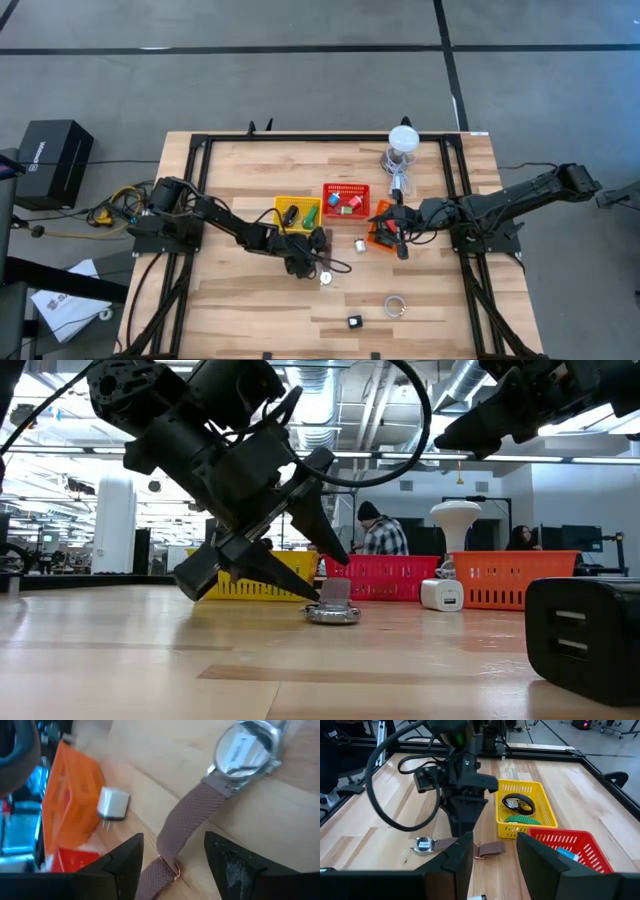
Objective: Pick & Place Office items
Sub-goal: Put the brown watch into the yellow bin
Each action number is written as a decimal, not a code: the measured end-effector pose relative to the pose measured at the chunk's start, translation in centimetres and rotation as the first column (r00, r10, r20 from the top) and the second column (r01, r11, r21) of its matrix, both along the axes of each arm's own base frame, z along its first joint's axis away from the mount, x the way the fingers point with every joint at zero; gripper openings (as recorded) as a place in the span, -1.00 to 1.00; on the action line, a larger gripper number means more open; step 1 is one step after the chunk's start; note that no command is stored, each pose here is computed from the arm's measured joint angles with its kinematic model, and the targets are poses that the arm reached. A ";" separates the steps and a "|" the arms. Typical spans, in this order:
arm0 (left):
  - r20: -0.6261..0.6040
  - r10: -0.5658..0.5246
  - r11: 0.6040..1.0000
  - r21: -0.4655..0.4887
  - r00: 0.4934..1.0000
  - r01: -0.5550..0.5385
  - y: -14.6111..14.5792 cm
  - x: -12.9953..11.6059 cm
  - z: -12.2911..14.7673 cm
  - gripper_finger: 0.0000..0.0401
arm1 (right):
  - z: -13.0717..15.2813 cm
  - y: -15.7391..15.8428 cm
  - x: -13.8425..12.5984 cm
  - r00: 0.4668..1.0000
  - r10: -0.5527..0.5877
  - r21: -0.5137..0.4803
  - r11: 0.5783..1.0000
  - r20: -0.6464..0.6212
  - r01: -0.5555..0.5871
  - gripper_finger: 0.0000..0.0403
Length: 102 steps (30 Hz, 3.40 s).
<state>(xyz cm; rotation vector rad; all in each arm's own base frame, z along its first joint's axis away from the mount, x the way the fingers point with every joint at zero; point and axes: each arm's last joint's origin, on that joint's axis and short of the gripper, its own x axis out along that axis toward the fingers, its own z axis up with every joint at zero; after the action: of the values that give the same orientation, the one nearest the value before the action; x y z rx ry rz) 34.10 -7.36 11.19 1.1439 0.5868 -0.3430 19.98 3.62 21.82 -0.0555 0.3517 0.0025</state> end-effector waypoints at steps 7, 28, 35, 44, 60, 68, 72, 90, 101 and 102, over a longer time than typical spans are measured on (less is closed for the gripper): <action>-0.006 -0.074 0.997 -0.007 0.997 0.074 -0.1 0.1 -0.2 0.02 | 0.0 0.0 0.0 1.000 0.000 0.000 1.000 0.002 0.000 -0.29; 0.007 0.023 0.997 -0.076 1.000 -0.022 0.4 1.6 -1.0 -0.49 | 0.1 0.0 0.0 1.000 0.001 0.000 1.000 0.010 -0.001 -0.29; -0.014 0.115 0.972 -0.206 0.993 -0.115 0.3 1.5 -1.2 -0.88 | 0.1 0.0 0.0 1.000 0.000 0.002 1.000 0.010 0.000 -0.29; 0.052 0.153 0.978 -0.152 0.987 -0.144 -1.4 0.9 0.4 -0.97 | 0.1 0.0 0.0 1.000 0.000 0.002 1.000 0.009 0.000 -0.30; 0.297 0.530 0.844 -0.275 0.794 -0.461 0.4 -5.1 8.7 -0.97 | 0.0 0.0 0.0 1.000 0.000 0.001 1.000 0.002 0.000 -0.29; 0.185 0.707 0.680 -0.446 0.683 -0.583 3.2 -9.7 5.5 -0.97 | 0.0 0.0 0.0 1.000 0.000 0.002 1.000 0.004 0.000 -0.30; 0.148 0.753 0.620 -0.486 0.641 -0.616 4.0 -10.7 4.3 -0.96 | 0.0 0.0 0.0 1.000 0.000 0.002 1.000 0.005 0.000 -0.29; 0.133 0.801 0.543 -0.569 0.583 -0.617 4.6 -10.7 4.2 -0.96 | 0.0 0.0 0.0 1.000 0.000 0.001 1.000 0.004 0.000 -0.29; 0.162 0.856 0.466 -0.650 0.490 -0.600 6.5 -10.1 4.9 -0.96 | 0.0 0.0 0.0 1.000 0.000 0.001 1.000 0.004 0.000 -0.29; 0.162 0.861 0.461 -0.650 0.483 -0.604 6.8 -10.1 4.9 -0.96 | 0.0 0.0 0.0 1.000 0.000 0.001 1.000 0.003 0.000 -0.29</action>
<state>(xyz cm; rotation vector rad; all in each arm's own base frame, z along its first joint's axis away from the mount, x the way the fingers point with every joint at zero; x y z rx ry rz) 23.98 -0.61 16.09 0.2960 0.4668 0.5713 20.00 3.62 21.85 -0.0540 0.3483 0.0024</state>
